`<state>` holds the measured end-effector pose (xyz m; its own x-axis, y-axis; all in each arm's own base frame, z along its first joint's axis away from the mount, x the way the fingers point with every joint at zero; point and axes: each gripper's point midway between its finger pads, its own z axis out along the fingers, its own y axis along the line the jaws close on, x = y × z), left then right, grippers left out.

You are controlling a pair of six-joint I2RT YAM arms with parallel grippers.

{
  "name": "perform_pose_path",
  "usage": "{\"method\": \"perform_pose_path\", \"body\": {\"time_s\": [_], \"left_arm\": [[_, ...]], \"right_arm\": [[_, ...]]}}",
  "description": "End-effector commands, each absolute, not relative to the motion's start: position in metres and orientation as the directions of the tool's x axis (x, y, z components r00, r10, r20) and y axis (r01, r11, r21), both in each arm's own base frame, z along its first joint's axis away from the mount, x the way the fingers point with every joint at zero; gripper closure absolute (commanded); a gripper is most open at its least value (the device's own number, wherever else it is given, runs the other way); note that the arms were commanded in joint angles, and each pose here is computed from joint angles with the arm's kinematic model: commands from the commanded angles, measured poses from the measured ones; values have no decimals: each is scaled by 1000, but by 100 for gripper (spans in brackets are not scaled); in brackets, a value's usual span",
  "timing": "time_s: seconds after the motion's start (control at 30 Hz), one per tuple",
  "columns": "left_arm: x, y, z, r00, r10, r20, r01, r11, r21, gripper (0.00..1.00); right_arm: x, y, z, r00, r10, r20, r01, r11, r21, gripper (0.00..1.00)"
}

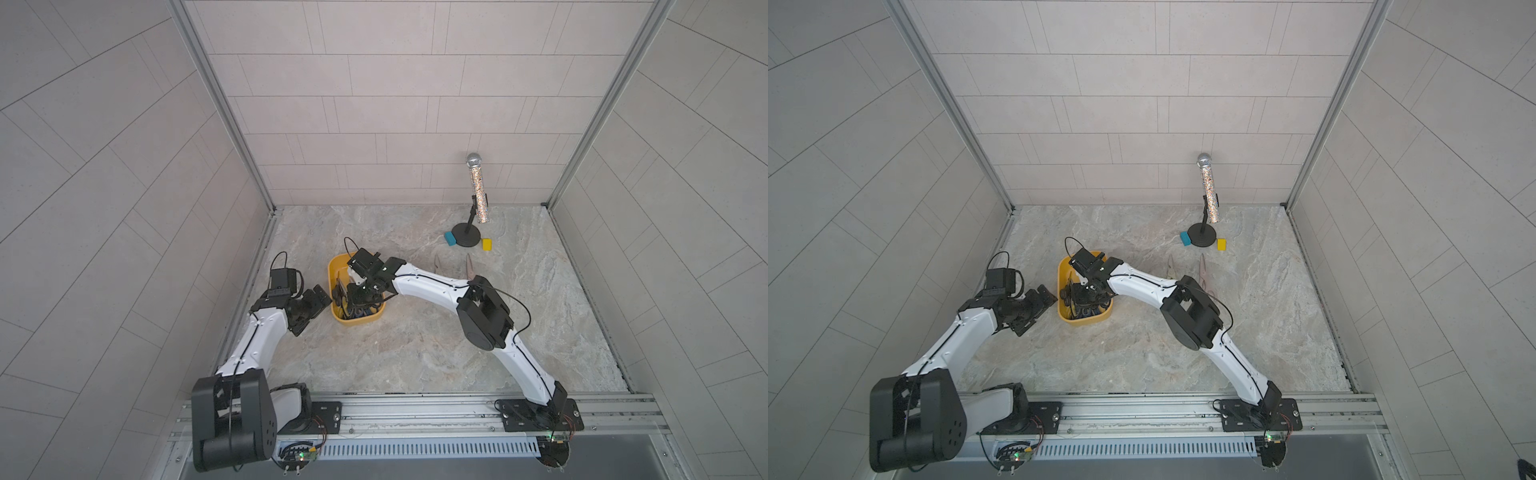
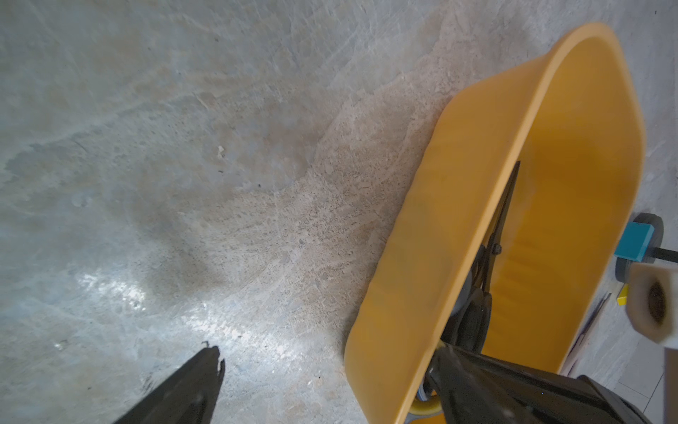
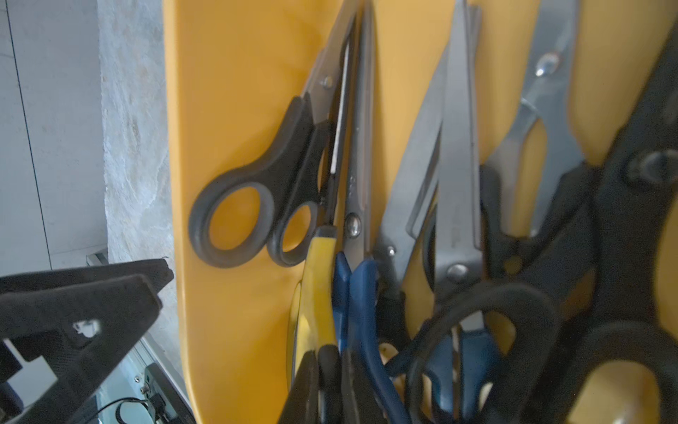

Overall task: Take the scissors out of the storage box
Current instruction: Pick up the scissors from the storage box, then place the scissors at the center of the board.

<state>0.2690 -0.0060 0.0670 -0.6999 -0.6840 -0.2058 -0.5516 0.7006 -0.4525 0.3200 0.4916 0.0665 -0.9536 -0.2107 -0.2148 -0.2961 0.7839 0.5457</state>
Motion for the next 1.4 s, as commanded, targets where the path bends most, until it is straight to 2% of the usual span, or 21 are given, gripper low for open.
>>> {"method": "perform_pose_path", "body": {"time_s": [0.0, 0.23, 0.47, 0.7, 0.93, 1.13, 1.37], "left_arm": [[269, 0, 66, -700, -682, -212, -560, 708, -430, 2], [269, 5, 61, -690, -698, -191, -583, 693, -424, 2], [265, 6, 63, -688, -699, -196, -586, 694, -419, 2], [272, 4, 73, -687, -702, -186, -581, 685, -439, 2], [280, 3, 88, -697, -692, -190, -563, 691, -453, 3], [279, -1, 94, -708, -681, -186, -547, 696, -465, 3], [275, -4, 96, -732, -661, -167, -535, 709, -459, 3]], "right_arm": [[327, 488, 79, -951, -201, -234, -300, 781, 548, 93], [338, 469, 121, -938, -175, -299, -318, 777, 543, 94], [343, 444, 136, -927, -172, -332, -330, 795, 509, 94], [348, 433, 159, -924, -138, -356, -330, 756, 565, 96], [365, 383, 179, -923, -51, -382, -286, 754, 591, 96], [376, 328, 169, -932, 16, -363, -214, 783, 583, 96], [379, 293, 124, -949, 45, -312, -145, 815, 562, 96]]}}
